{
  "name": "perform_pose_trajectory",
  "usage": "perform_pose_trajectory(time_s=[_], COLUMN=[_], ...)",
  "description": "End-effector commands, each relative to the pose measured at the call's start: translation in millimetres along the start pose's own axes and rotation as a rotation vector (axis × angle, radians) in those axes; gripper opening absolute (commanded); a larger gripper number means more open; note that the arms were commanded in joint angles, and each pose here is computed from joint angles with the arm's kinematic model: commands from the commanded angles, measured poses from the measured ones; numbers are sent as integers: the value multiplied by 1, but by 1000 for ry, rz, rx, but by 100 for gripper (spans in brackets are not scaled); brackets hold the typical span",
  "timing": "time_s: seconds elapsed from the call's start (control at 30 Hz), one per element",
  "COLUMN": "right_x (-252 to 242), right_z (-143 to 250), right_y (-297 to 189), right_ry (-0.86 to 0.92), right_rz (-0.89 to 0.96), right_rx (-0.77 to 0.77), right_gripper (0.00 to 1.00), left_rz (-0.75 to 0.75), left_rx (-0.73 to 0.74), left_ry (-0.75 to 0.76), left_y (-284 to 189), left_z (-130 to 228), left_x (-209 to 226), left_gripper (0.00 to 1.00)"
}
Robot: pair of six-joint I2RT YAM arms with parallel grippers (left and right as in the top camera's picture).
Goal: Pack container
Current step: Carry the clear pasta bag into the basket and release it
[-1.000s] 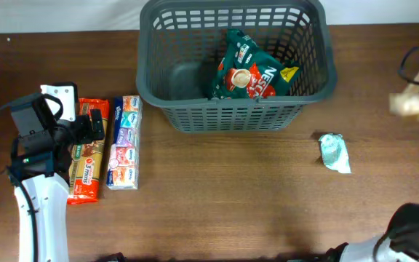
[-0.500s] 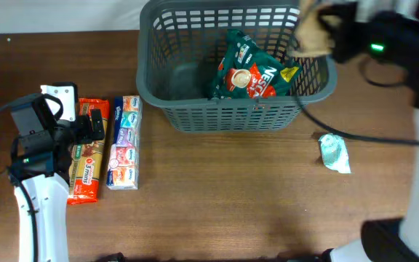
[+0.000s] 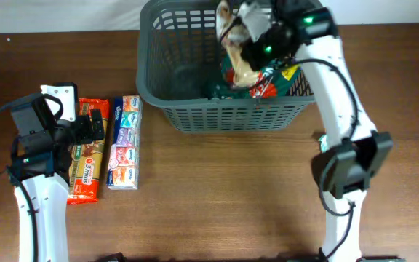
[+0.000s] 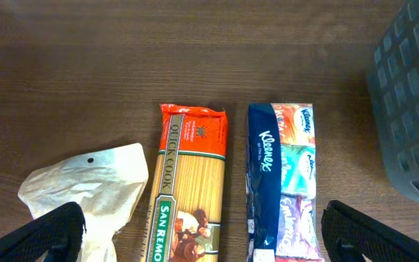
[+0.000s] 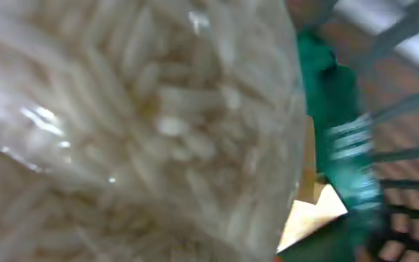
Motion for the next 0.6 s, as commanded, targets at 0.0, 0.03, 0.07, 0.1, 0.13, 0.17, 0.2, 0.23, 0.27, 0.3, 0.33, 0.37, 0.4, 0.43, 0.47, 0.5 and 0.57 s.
perform_pose_trajectory(time_s=[0.0,0.03,0.07,0.1,0.13,0.17,0.2,0.23,0.27,0.3,0.33,0.37,0.4,0.43,0.47,0.5,0.57], right_x=[33,38,40,42,43,44,47,48,48,48,47,47,46,44,42,37,30], right_z=[-25,-27,-28,-29,-30,-30,-29,-28,-26,-25,-25,-25,-26,-26,-28,-28,-24], right_y=[-12,-10,-9,-8,-7,-6,-6,-7,-14,-20,-30,-41,-56,-72,-93,-127,-174], right_ry=[-84,-95,-102,-109,-115,-117,-118,-117,-115,-113,-113,-114,-114,-114,-113,-84,-51], right_rz=[-28,-21,-13,-2,9,12,5,2,18,30,48,70,101,139,187,272,376], right_rx=[-55,-48,-43,-35,-27,-22,-14,-9,4,7,6,1,-7,-19,-39,-76,-131], right_gripper=[4,4,4,6,17,34,41,40,42,44,44,44,44,44,45,46,49], left_rz=[14,14,14,14,14,14,14,14,14,14,14,14,14,14,14,14,14], left_rx=[-16,-16,-16,-16,-16,-16,-16,-16,-16,-16,-16,-16,-16,-16,-16,-16,-16], left_ry=[12,12,12,12,12,11,12,12,12,12,12,12,12,12,12,12,12], left_y=[-2,-2,-2,-2,-2,-2,-2,-2,-2,-2,-2,-2,-2,-2,-2,-2,-2], left_z=[-7,-7,-7,-7,-7,-7,-7,-7,-7,-7,-7,-7,-7,-7,-7,-7,-7], left_x=[-1,-1,-1,-1,-1,-1,-1,-1,-1,-1,-1,-1,-1,-1,-1,-1,-1], left_gripper=[99,99,99,99,99,99,99,99,99,99,99,99,99,99,99,99,99])
Point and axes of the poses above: each gripper's point midway between its finger pads, its own y axis out along the fingers, its own x axis along the line the jaws close on, z = x × y, the point moved 5 cm from there along -y, back along the fingers, and after that the axes turned 11 degrees about -y, right-handed, at the moved point
